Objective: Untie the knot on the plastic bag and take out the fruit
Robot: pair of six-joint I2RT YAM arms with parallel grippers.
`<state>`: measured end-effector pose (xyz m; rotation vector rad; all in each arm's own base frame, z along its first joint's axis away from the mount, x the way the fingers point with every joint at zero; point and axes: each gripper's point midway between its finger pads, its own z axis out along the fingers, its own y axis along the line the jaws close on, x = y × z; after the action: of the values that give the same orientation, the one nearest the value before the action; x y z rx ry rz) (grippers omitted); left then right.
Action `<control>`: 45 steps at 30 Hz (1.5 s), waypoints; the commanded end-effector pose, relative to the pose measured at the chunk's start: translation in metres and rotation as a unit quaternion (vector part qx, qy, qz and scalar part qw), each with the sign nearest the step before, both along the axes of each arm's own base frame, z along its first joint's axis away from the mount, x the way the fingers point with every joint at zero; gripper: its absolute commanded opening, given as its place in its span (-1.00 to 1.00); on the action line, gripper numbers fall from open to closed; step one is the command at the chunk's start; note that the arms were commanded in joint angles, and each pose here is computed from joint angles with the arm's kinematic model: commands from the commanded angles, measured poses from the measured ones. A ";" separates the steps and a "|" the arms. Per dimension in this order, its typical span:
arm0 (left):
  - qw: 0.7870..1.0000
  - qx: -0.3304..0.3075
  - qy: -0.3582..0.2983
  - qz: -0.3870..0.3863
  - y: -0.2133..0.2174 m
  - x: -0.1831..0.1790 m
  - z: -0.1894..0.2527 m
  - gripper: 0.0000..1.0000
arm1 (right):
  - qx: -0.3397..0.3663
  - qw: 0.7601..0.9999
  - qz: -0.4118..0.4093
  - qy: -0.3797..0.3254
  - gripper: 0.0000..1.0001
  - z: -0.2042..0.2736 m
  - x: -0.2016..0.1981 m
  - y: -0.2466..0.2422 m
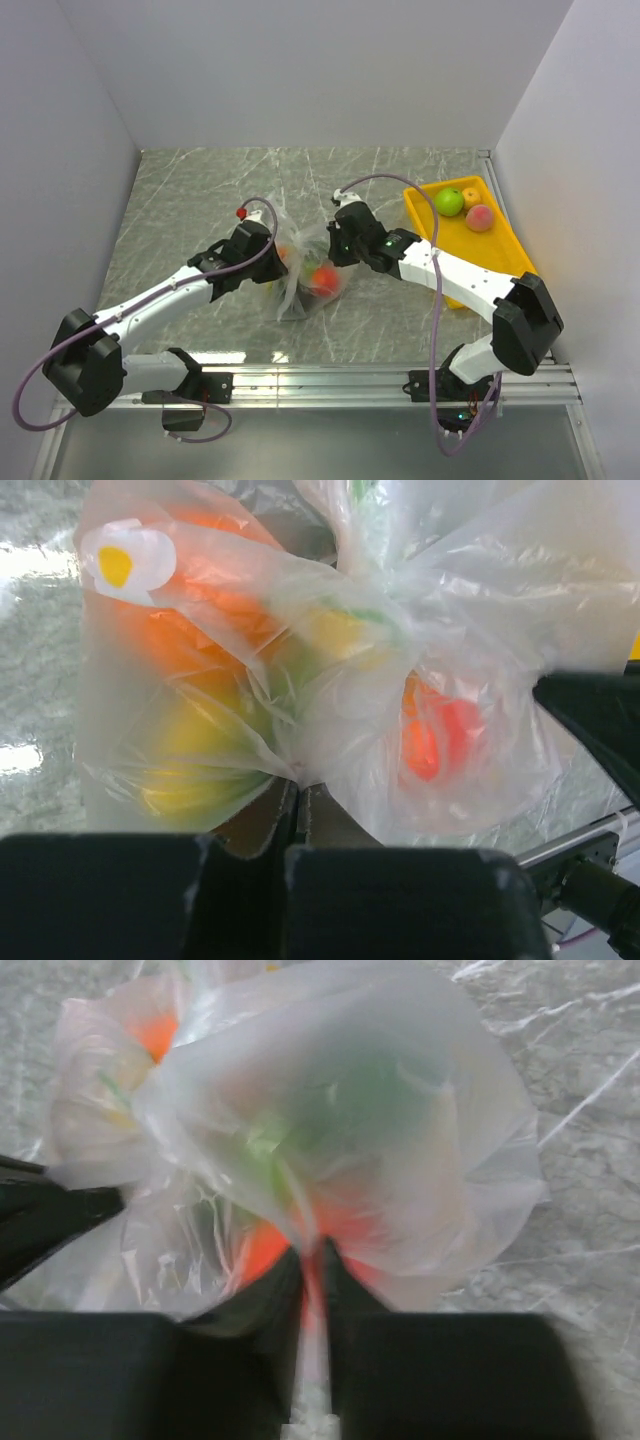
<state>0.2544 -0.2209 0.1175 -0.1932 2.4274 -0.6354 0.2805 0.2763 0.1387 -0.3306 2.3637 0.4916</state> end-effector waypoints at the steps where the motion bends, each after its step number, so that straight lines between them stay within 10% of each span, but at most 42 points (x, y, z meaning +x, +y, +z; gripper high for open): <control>1: 0.999 0.006 -0.031 0.023 0.009 0.007 0.008 -0.99 | -0.017 0.999 -0.028 -0.017 -0.89 -0.005 0.009 -0.015; 11: 0.983 0.020 -0.025 0.183 0.111 -0.004 -0.012 -0.99 | 0.013 0.968 -0.249 0.032 -1.00 -0.035 0.012 -0.156; 15: 0.989 -0.018 -0.060 0.137 0.100 -0.004 0.007 -0.99 | 0.034 0.985 -0.169 0.022 -0.76 -0.022 -0.006 -0.135; 16: 0.989 -0.029 -0.074 0.124 0.094 -0.003 0.015 -0.99 | 0.037 0.987 -0.156 0.007 -0.28 -0.009 -0.006 -0.130; 19: 0.992 -0.041 -0.082 0.082 0.083 -0.005 0.023 -0.99 | 0.031 0.992 -0.097 -0.068 0.23 0.044 -0.015 -0.111; 25: 0.993 -0.036 -0.092 0.060 0.081 -0.007 0.030 -0.99 | 0.051 0.984 0.074 -0.153 0.37 0.119 -0.033 -0.048; 34: 0.993 -0.035 -0.094 0.059 0.083 -0.011 0.035 -0.99 | -0.049 0.959 0.251 -0.122 0.43 0.063 -0.027 0.025; 40: 0.994 -0.022 -0.079 0.073 0.091 -0.019 0.029 -0.99 | -0.122 0.959 0.233 -0.110 0.32 0.021 -0.003 0.020; 45: 0.990 0.005 -0.070 0.120 0.108 -0.018 0.020 -0.99 | -0.139 0.963 0.187 -0.135 -0.66 0.025 0.012 0.002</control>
<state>0.2314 -0.1243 0.1251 -0.3523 2.2719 -0.5654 0.2710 0.2890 0.1372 -1.0114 2.1922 0.3389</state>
